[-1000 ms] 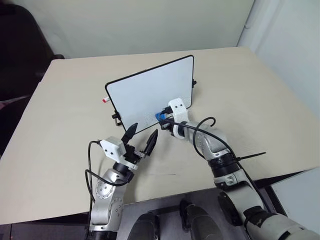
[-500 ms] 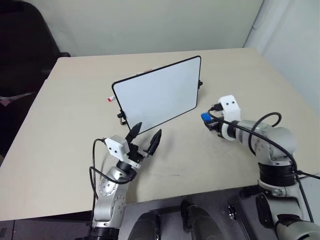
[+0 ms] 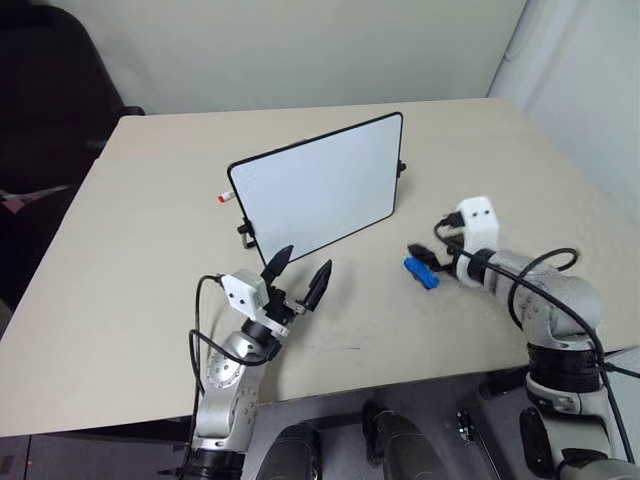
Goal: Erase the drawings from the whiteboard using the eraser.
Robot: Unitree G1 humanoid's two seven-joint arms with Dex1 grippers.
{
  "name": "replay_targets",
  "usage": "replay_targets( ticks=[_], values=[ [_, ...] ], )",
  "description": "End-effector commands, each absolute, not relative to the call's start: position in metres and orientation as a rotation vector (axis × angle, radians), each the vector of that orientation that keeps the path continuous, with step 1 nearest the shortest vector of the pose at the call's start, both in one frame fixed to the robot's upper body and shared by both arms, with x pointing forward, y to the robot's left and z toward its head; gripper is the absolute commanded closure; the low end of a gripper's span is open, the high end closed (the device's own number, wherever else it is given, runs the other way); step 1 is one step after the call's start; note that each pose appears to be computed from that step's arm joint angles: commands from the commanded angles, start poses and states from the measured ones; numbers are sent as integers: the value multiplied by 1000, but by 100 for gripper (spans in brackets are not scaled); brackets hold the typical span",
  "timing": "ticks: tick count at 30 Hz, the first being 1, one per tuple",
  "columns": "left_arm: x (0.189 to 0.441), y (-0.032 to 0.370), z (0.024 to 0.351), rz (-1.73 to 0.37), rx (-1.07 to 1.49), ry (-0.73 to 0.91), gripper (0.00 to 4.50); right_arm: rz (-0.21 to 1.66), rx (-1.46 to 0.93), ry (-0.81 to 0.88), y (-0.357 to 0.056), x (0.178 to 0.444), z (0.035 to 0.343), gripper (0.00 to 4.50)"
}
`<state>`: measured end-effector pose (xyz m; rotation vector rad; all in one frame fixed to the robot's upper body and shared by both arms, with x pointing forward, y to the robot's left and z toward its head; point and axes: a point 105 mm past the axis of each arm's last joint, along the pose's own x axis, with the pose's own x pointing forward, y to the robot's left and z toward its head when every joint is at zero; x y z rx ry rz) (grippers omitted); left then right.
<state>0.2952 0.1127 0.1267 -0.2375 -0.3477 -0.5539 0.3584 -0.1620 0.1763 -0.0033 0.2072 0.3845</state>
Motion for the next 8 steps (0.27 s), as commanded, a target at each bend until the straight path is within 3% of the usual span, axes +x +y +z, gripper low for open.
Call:
replay_targets(
  ticks=[1,8],
  values=[
    [296,109,138,-576,-227,-395,0,519,50,-57,-144,342,223,5],
    [296,109,138,-583,-221,-395,0,664,105,-112,-120,323,216,5]
  ],
)
